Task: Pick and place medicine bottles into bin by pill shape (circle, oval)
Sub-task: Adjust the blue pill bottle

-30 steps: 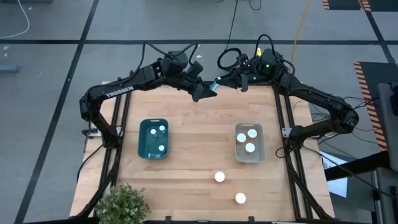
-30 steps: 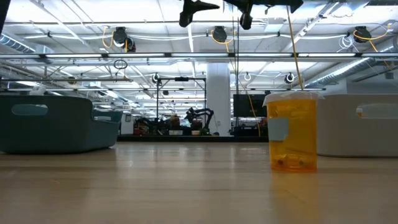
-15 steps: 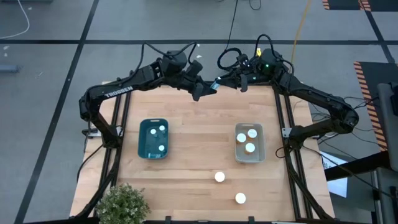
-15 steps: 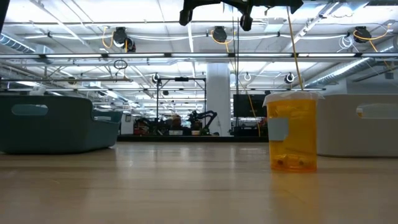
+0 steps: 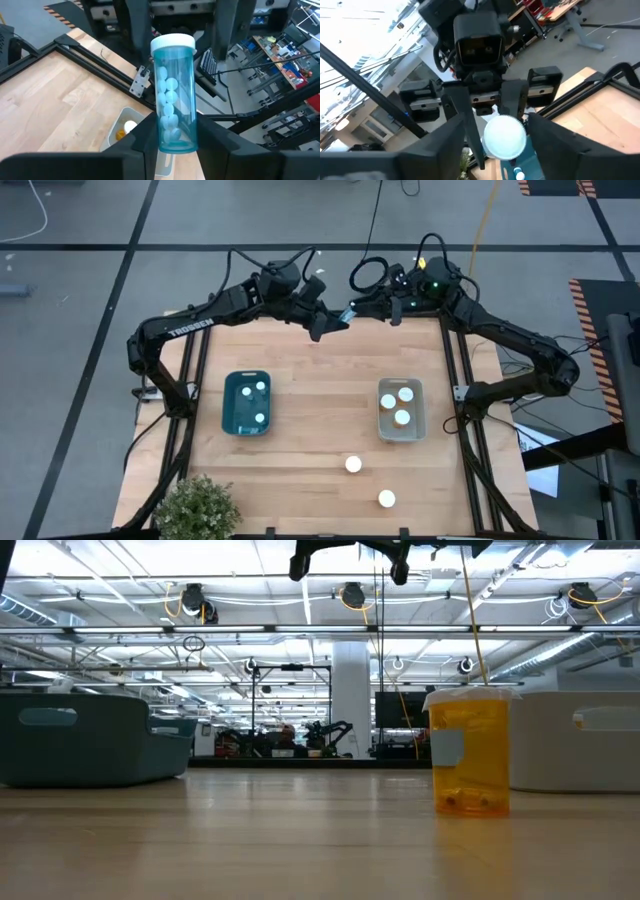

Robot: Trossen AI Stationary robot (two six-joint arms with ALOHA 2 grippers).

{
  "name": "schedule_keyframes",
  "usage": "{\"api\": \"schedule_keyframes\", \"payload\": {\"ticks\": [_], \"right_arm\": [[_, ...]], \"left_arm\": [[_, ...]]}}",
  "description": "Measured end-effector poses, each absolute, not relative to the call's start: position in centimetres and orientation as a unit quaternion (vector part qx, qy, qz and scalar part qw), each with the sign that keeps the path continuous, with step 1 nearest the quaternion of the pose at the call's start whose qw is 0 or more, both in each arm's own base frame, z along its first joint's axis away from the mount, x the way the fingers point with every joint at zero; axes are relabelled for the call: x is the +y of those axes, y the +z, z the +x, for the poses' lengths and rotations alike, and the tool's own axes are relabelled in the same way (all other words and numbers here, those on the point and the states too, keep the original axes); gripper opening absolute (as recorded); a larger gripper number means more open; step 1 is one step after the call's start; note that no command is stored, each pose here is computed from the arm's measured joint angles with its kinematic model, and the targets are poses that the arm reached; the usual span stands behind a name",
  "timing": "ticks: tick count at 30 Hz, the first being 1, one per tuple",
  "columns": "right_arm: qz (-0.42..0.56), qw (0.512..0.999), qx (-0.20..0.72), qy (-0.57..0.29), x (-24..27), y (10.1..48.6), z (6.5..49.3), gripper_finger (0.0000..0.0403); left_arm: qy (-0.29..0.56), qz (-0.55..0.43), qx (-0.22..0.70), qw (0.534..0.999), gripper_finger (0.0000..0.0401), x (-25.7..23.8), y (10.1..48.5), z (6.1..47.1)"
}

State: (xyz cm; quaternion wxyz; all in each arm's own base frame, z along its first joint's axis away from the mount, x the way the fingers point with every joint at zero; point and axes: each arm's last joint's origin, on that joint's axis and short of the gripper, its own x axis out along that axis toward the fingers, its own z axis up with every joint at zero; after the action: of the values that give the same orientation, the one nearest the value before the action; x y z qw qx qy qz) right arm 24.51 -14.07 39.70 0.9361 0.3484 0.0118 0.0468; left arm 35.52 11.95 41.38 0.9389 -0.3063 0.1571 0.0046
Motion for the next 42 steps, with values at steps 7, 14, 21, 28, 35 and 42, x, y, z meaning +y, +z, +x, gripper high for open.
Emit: {"api": "schedule_keyframes", "payload": {"ticks": [7, 14, 21, 28, 35, 42], "right_arm": [[0.341, 0.939, 0.016, 0.040, -13.5, 40.3, 23.2, 0.0285], [0.325, 0.945, 0.008, 0.030, -12.4, 40.4, 23.9, 0.0280], [0.298, 0.953, -0.052, 0.008, -11.8, 41.4, 24.4, 0.0254], [0.288, 0.955, -0.074, 0.000, -11.9, 41.8, 24.3, 0.0232], [0.279, 0.957, -0.079, -0.003, -11.9, 41.9, 24.3, 0.0229], [0.266, 0.958, -0.109, -0.009, -12.1, 42.3, 24.4, 0.0225]], "left_arm": [[0.000, -0.307, 0.127, 0.943, 0.0108, 12.1, 42.0, 35.7], [-0.016, -0.287, 0.035, 0.957, 0.0116, 12.3, 43.8, 36.0], [0.000, -0.274, -0.005, 0.962, 0.0117, 12.4, 44.6, 36.0], [0.001, -0.259, -0.013, 0.966, 0.0117, 12.1, 44.7, 36.1], [0.003, -0.257, -0.013, 0.966, 0.0118, 12.1, 44.7, 36.1], [-0.002, -0.252, -0.007, 0.968, 0.0118, 11.7, 44.3, 36.6]]}}
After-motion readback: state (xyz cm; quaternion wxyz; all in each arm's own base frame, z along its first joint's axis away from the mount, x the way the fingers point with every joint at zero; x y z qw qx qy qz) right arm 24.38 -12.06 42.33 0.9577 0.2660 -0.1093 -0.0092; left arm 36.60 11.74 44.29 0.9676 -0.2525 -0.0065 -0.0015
